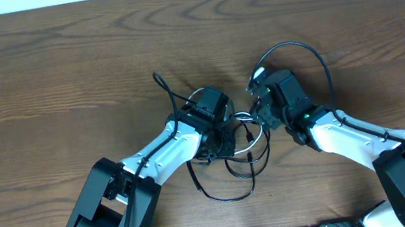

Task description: Untangle cables

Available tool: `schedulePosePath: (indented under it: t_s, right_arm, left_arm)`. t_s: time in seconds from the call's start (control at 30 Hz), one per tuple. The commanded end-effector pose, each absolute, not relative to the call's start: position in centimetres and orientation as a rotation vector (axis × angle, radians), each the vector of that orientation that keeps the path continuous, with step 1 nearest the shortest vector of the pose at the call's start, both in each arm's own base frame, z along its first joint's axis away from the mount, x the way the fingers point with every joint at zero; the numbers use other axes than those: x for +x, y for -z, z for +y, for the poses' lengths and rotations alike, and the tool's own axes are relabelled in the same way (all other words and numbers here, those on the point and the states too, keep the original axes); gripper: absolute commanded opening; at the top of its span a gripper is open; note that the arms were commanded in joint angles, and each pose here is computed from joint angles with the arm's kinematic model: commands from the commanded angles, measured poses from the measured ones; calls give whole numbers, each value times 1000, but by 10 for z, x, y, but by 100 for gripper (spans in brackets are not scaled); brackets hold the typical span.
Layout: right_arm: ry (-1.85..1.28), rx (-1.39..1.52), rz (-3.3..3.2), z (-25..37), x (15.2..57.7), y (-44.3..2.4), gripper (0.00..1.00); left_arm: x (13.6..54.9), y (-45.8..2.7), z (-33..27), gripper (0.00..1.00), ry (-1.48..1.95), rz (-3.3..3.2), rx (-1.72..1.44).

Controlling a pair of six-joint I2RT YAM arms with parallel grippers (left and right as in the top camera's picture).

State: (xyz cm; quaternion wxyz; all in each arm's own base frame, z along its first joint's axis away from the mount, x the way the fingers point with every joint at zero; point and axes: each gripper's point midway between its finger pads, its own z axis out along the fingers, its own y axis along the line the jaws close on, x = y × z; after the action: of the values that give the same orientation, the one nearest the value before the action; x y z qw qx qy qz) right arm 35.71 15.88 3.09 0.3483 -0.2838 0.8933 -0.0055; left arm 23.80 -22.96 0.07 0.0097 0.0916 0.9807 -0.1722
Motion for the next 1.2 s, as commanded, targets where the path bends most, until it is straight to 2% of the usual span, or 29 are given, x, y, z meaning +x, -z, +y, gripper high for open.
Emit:
schedulePosePath:
  t_s: [0.0,0.07,0.17,0.23,0.4,0.43,0.67,1.0,1.1,1.17]
  right_arm:
    - [77,-682,2276,153,366,-41,81]
    - [58,-636,2295,152,365,-40,75]
    - [-48,-516,2361,157,358,-34,73]
    - [-107,-465,2361,162,359,-36,68]
    - [-120,-452,2365,160,361,-37,29]
    - [-128,-455,2376,159,359,-35,26]
    - [-287,-496,2409,171,349,-31,30]
    - [-378,-509,2490,172,332,-21,17]
    - [-371,-512,2509,169,329,-19,24]
    - [-366,-521,2515,169,328,-17,26]
  left_arm:
    - [231,7,-226,8,525,3093,299]
    - [230,7,-226,8,525,3093,299]
    - [231,7,-226,8,524,3093,298]
    - [231,7,-226,8,527,3088,299]
    - [232,6,-227,8,530,3084,299]
    - [232,6,-227,8,531,3083,300]
    - [233,6,-227,8,530,3083,299]
    - [233,6,-227,8,532,3081,300]
    - [232,6,-228,8,540,3082,302]
    - [232,6,-228,8,543,3083,302]
